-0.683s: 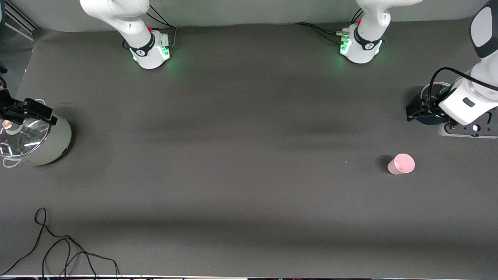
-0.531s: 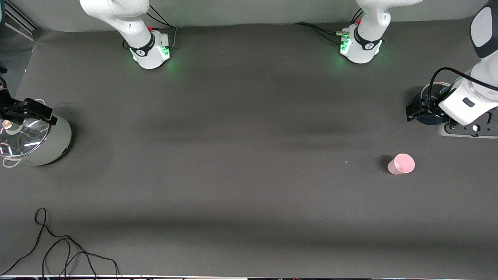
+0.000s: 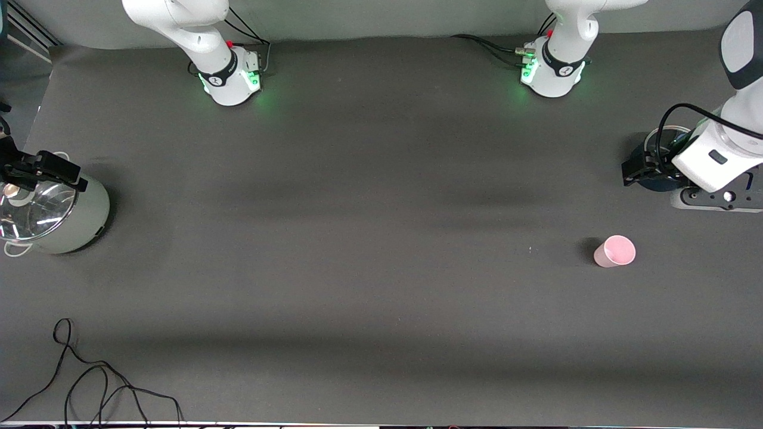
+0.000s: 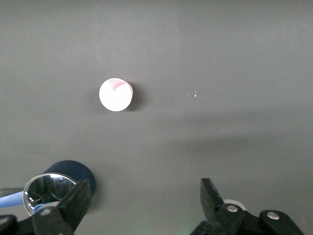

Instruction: Transfer pink cup from left to right arm

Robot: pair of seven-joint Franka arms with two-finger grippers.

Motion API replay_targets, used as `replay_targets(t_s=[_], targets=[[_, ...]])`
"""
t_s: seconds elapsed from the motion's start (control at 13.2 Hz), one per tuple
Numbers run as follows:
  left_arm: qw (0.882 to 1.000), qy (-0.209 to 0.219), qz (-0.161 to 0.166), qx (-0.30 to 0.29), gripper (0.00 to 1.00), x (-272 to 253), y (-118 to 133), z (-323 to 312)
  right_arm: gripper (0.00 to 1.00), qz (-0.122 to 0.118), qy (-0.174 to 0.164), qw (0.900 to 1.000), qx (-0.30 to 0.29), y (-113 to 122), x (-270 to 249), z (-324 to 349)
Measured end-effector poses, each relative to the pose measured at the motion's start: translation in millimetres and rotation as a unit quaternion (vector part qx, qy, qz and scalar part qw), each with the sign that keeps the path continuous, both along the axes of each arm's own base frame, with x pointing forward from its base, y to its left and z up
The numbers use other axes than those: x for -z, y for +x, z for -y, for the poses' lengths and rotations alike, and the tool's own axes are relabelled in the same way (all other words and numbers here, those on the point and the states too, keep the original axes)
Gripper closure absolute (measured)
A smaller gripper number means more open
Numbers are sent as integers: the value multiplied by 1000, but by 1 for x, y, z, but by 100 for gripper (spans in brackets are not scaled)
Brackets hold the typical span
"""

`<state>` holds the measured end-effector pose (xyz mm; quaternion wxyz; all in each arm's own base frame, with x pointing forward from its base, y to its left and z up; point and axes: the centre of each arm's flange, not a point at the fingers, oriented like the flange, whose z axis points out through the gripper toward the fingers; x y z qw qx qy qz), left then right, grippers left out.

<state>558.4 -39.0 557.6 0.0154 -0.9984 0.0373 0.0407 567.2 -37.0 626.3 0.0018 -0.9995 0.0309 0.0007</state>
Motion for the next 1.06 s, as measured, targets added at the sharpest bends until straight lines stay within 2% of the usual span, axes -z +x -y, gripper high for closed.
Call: replay_targets(t_s=[1.06], targets=[[1000,-1,-3,7,0,3,1,-1,0,0,0,1000,-6,0,0,-7]])
